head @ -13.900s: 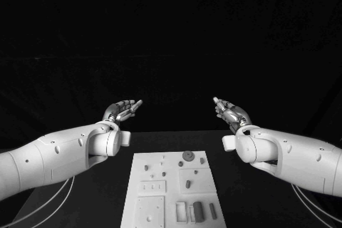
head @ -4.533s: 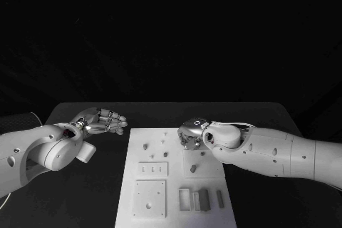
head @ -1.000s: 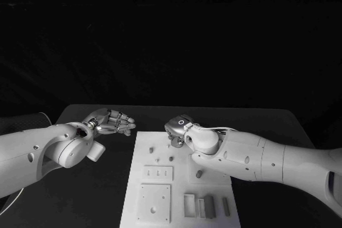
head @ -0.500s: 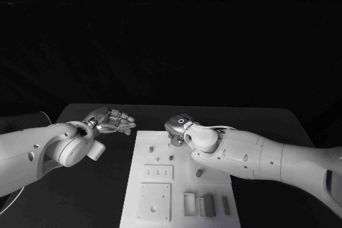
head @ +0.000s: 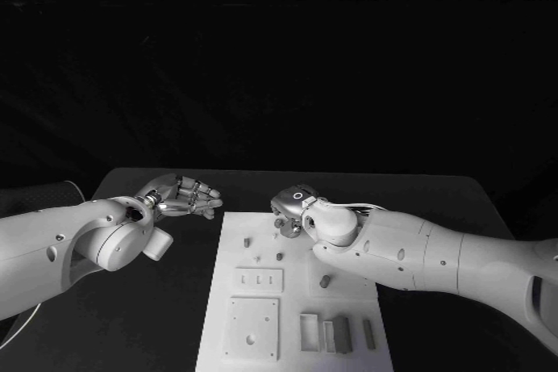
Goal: Assemble the parts on the task board
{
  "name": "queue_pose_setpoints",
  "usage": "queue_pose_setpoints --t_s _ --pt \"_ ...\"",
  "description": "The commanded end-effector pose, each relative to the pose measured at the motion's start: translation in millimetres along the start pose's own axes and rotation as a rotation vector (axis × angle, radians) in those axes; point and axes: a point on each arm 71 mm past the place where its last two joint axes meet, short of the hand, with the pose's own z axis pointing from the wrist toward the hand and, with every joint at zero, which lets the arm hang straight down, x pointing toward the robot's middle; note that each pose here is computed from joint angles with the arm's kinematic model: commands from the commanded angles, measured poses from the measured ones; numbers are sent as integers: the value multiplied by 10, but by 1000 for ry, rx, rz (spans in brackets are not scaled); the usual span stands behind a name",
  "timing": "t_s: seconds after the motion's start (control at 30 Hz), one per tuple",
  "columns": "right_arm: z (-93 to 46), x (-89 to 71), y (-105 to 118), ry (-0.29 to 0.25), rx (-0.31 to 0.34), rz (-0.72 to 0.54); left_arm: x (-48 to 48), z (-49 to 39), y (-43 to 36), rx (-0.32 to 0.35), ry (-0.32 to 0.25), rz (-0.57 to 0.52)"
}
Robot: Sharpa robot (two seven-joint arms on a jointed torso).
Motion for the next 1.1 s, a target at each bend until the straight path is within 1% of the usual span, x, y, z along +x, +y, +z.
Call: queue_pose_setpoints --t_s 0.03,0.13,0.2,0.23,0.3,0.33,0.37,0.4,0.47,0.53,0.63,0.73,0.83,0.9,0.93,1.1 --pt "-2 0 15 2 -11 11 8 1 -33 18 -1 3" --pt "-10 -10 11 -14 -10 18 7 -4 -32 17 0 2" --pt "-41 -28 -18 -47 -10 39 3 -9 -30 18 -2 2" --pt "-58 -30 -37 -54 -10 48 0 -12 -29 18 -2 2" --pt "-104 -32 -95 -66 -12 91 -14 -24 -24 20 -4 1" --pt "-114 -45 -115 -67 -27 114 -18 -30 -24 20 -5 1" --pt "-117 -82 -144 -71 -48 150 -23 -36 -25 22 -6 1" --pt "-120 -105 -160 -79 -45 172 -25 -38 -25 23 -6 1" --pt "-132 -208 -216 -108 -50 219 -26 -35 -30 27 -9 1" --pt "-161 -296 -284 -119 -58 250 -27 -34 -36 34 -13 1" --pt "-201 -384 -463 -91 -22 357 -44 -27 -36 39 -19 0" --pt "-264 -426 -630 -71 0 372 -75 -21 -27 39 -30 -2" --pt "-340 -392 -799 -37 27 365 -107 -19 -17 38 -39 -2" --pt "-377 -340 -890 5 44 355 -118 -15 -12 37 -41 -2" --pt "-400 -320 -939 16 51 353 -120 -12 -8 33 -42 -2" --pt "-533 -273 -1086 34 72 339 -105 -7 -10 33 -31 -3"
